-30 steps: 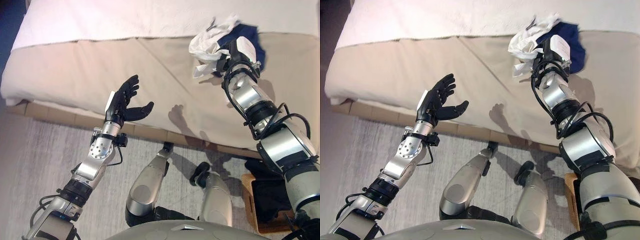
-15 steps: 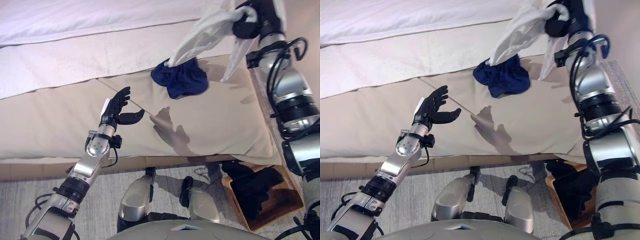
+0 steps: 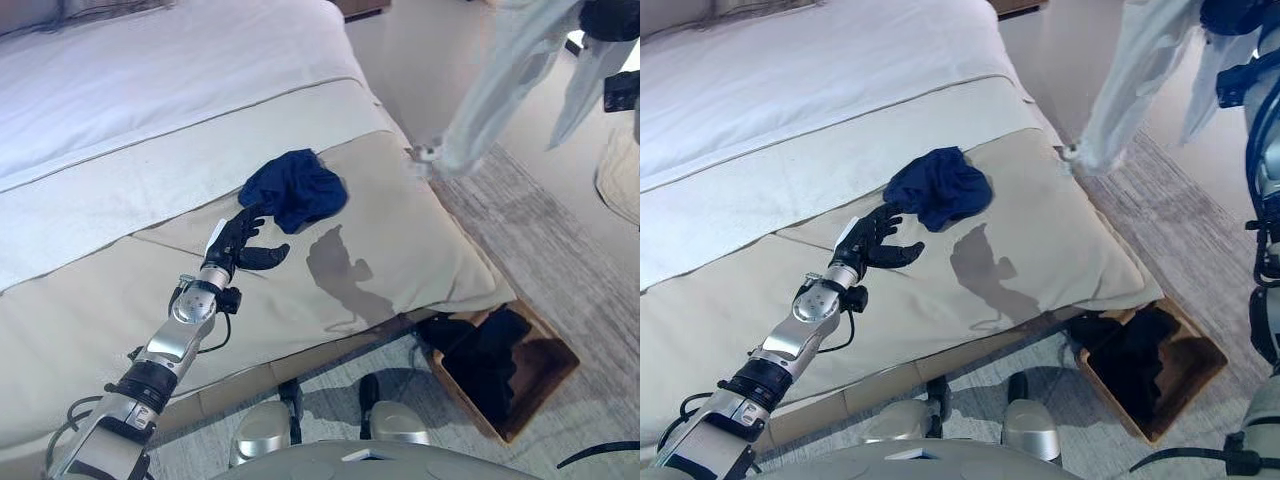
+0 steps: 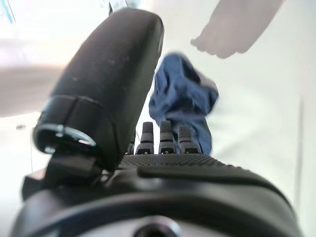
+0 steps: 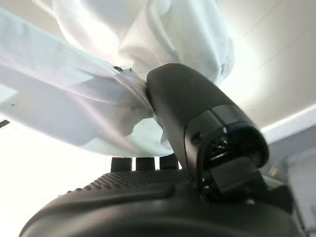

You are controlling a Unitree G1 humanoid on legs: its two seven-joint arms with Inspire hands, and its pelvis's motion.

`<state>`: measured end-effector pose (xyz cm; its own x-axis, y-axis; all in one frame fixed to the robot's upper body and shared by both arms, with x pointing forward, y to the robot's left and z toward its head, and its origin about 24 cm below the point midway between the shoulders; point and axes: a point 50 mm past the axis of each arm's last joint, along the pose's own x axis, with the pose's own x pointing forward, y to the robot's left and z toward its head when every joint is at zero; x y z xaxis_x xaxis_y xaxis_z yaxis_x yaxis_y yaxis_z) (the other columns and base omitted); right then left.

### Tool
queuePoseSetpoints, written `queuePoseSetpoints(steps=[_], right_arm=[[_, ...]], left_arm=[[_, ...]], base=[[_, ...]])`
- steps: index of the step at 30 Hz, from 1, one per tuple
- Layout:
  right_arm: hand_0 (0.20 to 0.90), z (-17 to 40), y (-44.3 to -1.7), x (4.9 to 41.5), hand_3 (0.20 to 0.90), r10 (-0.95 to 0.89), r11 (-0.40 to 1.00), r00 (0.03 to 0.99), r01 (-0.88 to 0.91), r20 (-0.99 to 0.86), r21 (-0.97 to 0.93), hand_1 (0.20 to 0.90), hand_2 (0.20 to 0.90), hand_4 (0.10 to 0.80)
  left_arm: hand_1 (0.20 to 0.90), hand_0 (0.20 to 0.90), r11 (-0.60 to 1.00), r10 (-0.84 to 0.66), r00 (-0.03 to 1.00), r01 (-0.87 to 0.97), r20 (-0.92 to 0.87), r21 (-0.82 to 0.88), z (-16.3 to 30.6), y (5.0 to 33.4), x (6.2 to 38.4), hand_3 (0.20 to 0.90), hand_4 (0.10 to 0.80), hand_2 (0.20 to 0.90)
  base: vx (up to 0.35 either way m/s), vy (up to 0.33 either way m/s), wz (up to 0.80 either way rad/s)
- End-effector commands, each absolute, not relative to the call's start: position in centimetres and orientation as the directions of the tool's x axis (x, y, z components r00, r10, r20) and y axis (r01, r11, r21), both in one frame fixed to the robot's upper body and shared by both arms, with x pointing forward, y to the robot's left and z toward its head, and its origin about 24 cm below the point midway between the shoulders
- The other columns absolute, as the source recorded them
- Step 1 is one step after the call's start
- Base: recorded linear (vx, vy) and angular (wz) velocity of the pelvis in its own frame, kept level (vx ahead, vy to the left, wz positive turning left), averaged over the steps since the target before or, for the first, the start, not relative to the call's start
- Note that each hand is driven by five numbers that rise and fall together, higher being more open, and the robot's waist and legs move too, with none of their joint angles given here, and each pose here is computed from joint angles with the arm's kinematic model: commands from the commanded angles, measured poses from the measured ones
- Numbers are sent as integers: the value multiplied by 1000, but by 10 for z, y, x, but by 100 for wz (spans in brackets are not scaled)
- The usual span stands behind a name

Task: Pick up the clothes from the bed and place them into the basket

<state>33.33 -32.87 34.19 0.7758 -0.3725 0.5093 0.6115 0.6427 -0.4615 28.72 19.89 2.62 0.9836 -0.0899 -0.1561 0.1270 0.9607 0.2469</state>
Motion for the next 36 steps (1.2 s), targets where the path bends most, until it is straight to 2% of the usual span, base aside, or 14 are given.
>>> queuePoseSetpoints(steps=[1,7,20,36], right_arm=[[300,372,-331,309,200,-319,582,701,676,638,-452,300,300,100],[300,335,-361,292,200,-365,584,745,650,558,-487,300,300,100],[300,280,-384,272,200,-435,620,772,630,463,-467,300,300,100],[300,217,-389,283,200,-463,658,843,533,273,-532,300,300,100]], left_arm=[[900,900,952,-142,986,159,-86,261,25,191,284,900,800,900],[900,900,948,-157,983,178,-98,265,22,189,283,900,800,900],[900,900,947,-175,979,197,-108,255,22,184,284,900,800,900],[900,900,945,-201,978,210,-64,249,33,172,291,900,800,900]], base=[[-6,13,-35],[16,-13,-40],[2,-27,-29],[-26,-20,-9]])
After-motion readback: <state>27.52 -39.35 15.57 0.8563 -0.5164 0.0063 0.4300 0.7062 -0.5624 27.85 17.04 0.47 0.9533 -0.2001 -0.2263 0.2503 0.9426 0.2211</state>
